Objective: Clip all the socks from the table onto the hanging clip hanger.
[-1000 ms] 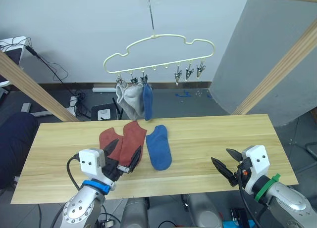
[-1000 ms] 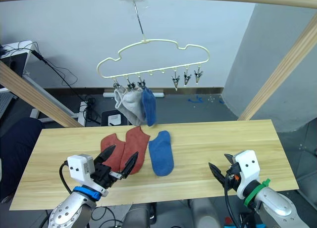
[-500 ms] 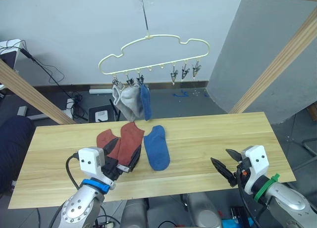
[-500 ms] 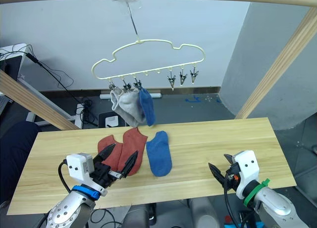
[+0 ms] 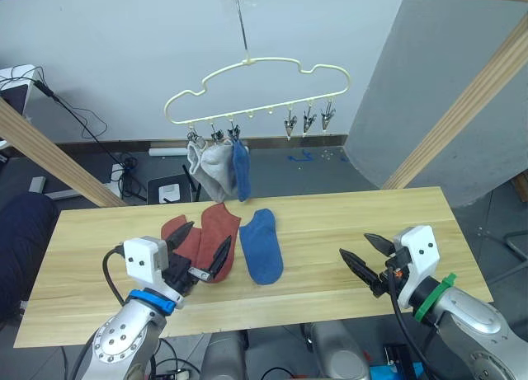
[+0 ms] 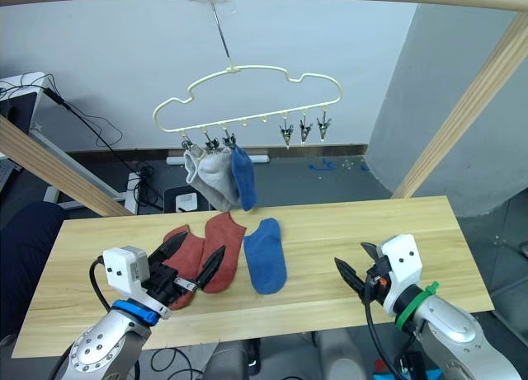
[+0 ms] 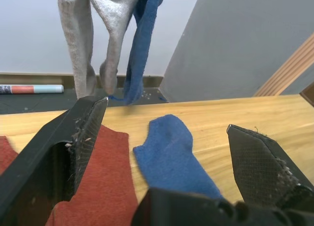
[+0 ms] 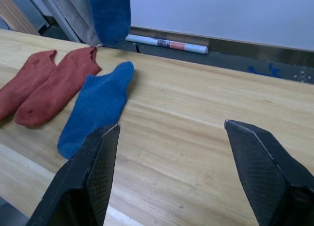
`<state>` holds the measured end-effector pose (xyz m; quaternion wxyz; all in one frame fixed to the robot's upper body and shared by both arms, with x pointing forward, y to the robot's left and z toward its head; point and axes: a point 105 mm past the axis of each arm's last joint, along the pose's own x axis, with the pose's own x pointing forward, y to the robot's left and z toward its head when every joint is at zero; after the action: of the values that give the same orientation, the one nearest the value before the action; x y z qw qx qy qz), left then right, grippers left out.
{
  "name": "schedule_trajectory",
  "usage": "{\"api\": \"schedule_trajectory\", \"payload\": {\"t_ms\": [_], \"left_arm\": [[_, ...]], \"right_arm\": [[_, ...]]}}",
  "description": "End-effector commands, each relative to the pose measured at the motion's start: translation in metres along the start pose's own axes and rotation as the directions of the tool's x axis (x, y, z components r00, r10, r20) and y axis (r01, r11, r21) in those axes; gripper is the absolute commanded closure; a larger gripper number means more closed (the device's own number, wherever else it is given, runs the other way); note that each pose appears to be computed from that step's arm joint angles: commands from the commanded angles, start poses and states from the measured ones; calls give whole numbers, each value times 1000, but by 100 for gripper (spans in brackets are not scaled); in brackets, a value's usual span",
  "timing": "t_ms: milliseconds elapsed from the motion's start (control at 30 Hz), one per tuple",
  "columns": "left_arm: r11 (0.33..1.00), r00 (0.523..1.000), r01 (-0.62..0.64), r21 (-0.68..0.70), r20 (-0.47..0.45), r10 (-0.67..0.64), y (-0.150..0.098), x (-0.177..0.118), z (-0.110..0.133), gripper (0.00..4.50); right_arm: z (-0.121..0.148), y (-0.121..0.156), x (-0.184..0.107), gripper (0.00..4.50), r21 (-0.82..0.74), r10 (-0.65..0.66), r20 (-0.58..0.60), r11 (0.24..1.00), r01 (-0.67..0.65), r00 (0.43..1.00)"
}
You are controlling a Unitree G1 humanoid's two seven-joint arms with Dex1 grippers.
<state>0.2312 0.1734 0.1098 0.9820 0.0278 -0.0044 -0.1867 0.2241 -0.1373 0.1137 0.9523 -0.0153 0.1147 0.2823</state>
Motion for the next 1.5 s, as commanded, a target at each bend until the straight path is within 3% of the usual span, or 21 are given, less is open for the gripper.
{"api": "schedule_trajectory", "payload": {"t_ms": [33,233,333,400,567,800,1100,1500], "left_arm": [[999,999,24,23,44,-25,-2,1,15,0],[997,993,68,44,95,-72,-7,13,31,0],[994,987,97,49,123,-102,-10,21,40,0],[991,982,115,62,142,-122,-10,27,48,0],[983,970,158,92,172,-172,-8,35,66,0],[970,953,219,107,189,-236,-5,47,83,0],[963,954,241,117,155,-258,1,46,85,0],[966,960,228,119,138,-243,-1,41,84,0]], "right_arm": [[22,10,4,97,-24,32,56,999,-30,998],[54,18,24,97,-67,64,129,996,-55,990],[67,22,32,156,-79,77,158,995,-65,984],[77,22,39,218,-88,77,181,994,-62,980],[101,28,50,218,-116,100,215,990,-76,971],[122,30,78,218,-83,70,148,995,-58,986],[151,33,103,218,0,14,144,1000,-15,990],[160,40,118,218,-5,33,147,999,-33,989]]}}
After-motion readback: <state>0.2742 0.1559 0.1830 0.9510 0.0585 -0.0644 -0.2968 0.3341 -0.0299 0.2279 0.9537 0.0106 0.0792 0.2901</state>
